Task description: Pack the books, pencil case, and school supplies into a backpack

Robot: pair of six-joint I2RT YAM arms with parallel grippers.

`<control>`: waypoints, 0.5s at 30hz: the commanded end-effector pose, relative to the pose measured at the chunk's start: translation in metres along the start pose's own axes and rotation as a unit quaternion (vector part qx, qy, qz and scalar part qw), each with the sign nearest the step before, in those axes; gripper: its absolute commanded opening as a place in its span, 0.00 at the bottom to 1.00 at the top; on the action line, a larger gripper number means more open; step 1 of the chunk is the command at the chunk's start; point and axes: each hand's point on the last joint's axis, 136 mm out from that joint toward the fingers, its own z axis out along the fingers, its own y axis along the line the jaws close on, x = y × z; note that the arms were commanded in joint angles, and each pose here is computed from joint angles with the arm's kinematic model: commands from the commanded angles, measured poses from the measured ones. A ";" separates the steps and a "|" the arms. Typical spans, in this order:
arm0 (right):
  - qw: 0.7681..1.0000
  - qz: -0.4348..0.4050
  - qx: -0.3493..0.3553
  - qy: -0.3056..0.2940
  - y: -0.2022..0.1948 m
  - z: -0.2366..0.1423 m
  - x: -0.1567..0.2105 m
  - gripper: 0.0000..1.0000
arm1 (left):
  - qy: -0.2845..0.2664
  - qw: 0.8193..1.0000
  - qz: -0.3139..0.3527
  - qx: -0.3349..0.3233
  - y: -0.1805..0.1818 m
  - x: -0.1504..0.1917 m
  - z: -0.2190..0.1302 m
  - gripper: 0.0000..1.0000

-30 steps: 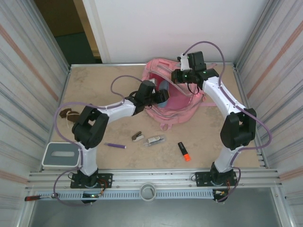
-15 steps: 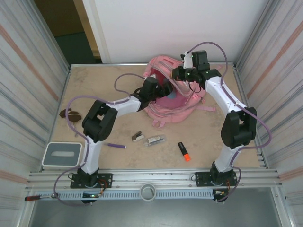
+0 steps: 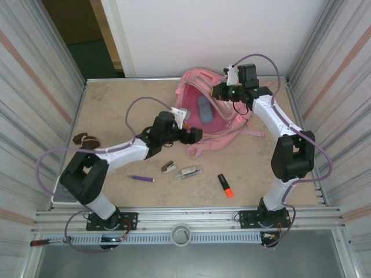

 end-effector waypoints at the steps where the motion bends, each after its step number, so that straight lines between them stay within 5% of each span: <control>1: 0.999 -0.019 -0.010 -0.034 0.001 -0.010 -0.021 0.00 | 0.072 0.976 0.203 0.029 -0.026 0.050 -0.017 0.90; 7: 0.999 -0.009 -0.010 -0.033 -0.003 -0.007 -0.019 0.00 | 0.200 0.923 0.328 0.008 -0.033 0.126 -0.013 0.92; 15: 1.000 -0.005 -0.009 -0.028 -0.007 -0.004 -0.014 0.00 | 0.274 0.901 0.336 -0.011 -0.018 0.167 -0.005 0.93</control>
